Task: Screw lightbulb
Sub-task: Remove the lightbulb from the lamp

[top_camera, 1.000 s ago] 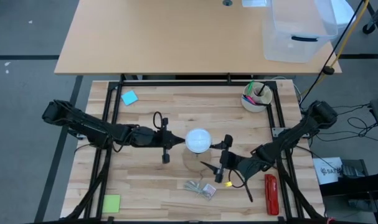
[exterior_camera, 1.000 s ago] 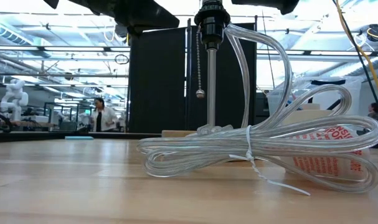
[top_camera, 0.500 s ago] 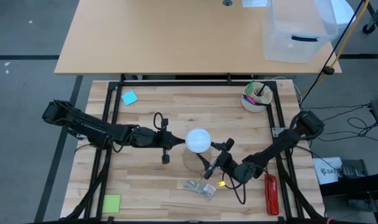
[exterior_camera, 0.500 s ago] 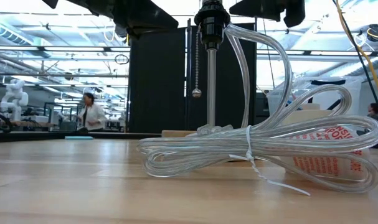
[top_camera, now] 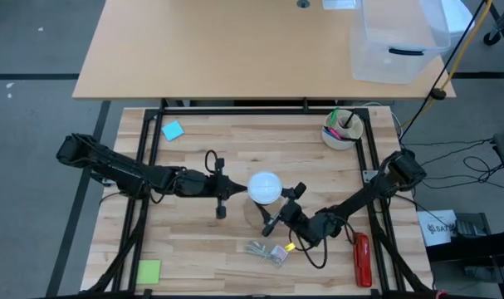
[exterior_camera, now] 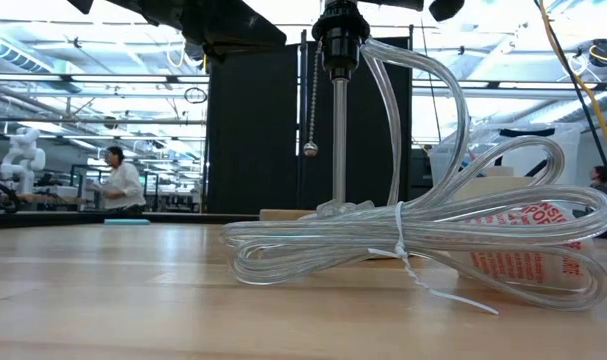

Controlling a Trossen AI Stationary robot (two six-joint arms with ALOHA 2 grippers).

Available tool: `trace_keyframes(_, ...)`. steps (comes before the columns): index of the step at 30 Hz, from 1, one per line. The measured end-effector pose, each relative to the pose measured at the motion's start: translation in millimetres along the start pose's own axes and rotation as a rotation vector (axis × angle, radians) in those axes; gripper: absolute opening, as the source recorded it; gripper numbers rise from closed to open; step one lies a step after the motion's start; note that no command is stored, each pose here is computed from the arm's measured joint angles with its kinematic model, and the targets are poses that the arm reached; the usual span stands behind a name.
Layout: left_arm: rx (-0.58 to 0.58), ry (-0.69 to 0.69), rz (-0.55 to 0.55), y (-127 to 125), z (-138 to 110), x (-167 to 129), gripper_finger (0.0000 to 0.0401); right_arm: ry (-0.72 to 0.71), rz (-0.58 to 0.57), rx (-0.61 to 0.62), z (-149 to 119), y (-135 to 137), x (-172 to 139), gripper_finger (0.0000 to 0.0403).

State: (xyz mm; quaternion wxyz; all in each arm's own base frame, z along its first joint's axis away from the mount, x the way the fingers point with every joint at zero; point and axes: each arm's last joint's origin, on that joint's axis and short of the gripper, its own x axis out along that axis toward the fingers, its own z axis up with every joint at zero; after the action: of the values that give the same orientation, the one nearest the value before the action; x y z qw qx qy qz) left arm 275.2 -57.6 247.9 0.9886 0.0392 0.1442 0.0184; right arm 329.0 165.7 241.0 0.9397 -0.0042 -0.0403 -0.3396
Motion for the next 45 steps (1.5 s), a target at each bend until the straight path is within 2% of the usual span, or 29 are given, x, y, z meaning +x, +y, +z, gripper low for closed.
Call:
trace_keyframes(5,-0.02,0.001,0.0,0,0,0,0.0,0.001,-0.017,0.016,2,-1,5,0.028)
trace_keyframes(12,-0.019,0.003,-0.002,-1,0,0,0.0,0.009,-0.015,0.019,0,0,4,0.0169)
trace_keyframes(14,-0.019,0.003,-0.002,-1,0,0,0.0,0.012,-0.014,0.016,-1,0,4,0.0148)
trace_keyframes(27,-0.011,0.003,-0.028,-8,0,-2,0.0,0.027,-0.003,-0.026,-3,1,3,0.0153)
trace_keyframes(32,-0.027,0.045,-0.08,-10,-4,-2,0.0,0.029,0.013,-0.06,-2,1,3,0.0149)
trace_keyframes(39,-0.05,0.162,-0.071,-16,-27,14,0.0004,0.042,0.041,-0.093,1,-1,3,0.0154)
trace_keyframes(42,-0.044,0.211,-0.032,-19,-42,28,0.0023,0.042,0.057,-0.099,3,-2,2,0.0152)
trace_keyframes(45,-0.047,0.196,-0.03,-23,-52,41,0.0053,0.044,0.058,-0.107,3,-2,2,0.0154)
